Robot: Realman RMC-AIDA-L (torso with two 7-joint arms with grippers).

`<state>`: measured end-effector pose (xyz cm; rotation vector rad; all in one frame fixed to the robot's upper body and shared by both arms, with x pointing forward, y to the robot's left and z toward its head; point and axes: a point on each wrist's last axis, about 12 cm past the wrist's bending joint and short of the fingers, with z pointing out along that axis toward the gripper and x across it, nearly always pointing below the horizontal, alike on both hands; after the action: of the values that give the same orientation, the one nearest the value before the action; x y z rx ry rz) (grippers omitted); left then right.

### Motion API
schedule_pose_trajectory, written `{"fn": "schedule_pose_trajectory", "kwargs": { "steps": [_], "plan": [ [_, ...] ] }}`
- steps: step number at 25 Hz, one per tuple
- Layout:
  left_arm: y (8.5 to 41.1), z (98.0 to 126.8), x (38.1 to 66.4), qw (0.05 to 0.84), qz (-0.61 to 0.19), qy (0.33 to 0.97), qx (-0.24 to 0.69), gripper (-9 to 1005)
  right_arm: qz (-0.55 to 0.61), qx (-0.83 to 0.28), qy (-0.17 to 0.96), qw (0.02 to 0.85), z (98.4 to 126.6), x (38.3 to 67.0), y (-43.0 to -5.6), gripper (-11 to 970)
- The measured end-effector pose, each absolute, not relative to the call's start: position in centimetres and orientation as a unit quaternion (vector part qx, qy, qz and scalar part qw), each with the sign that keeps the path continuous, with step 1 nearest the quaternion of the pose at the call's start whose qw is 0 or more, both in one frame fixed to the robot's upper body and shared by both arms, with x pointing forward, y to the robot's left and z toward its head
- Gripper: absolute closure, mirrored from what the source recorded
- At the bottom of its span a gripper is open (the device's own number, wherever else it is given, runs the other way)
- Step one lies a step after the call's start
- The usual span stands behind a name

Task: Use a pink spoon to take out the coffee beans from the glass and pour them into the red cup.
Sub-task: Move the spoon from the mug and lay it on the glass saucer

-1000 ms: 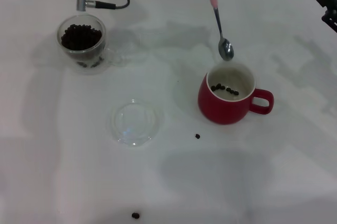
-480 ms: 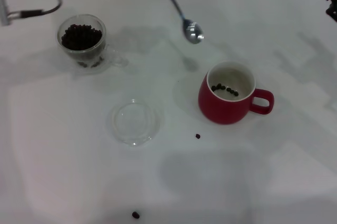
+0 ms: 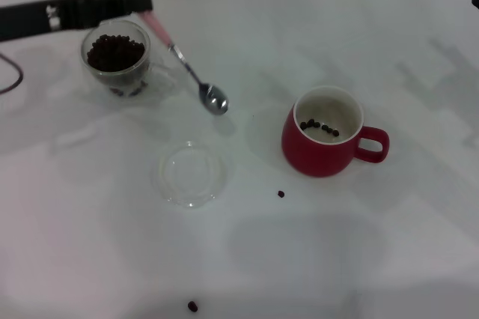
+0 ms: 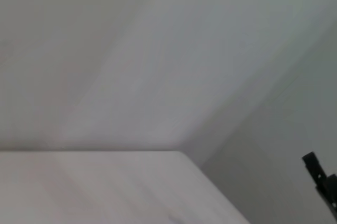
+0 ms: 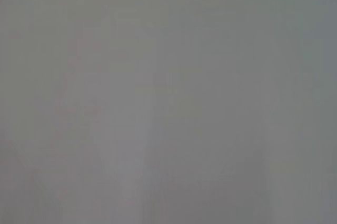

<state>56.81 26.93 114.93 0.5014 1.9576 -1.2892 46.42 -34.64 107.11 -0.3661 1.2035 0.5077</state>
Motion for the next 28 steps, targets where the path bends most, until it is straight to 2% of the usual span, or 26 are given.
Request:
{"fn": "schedule_pose_trajectory", "kwargs": {
  "steps": [7, 28],
  "plan": [
    [29.1, 112.8, 55.4, 0.345, -0.494, 0.782, 0.161, 871, 0.223, -0.155, 0.562, 0.781, 107.0, 46.6, -34.9, 119],
    [29.6, 109.0, 53.6, 0.316, -0.475, 0.813, 0.119, 869, 0.230, -0.138, 0.567, 0.779, 106.6, 45.8, -35.1, 119]
  ]
}}
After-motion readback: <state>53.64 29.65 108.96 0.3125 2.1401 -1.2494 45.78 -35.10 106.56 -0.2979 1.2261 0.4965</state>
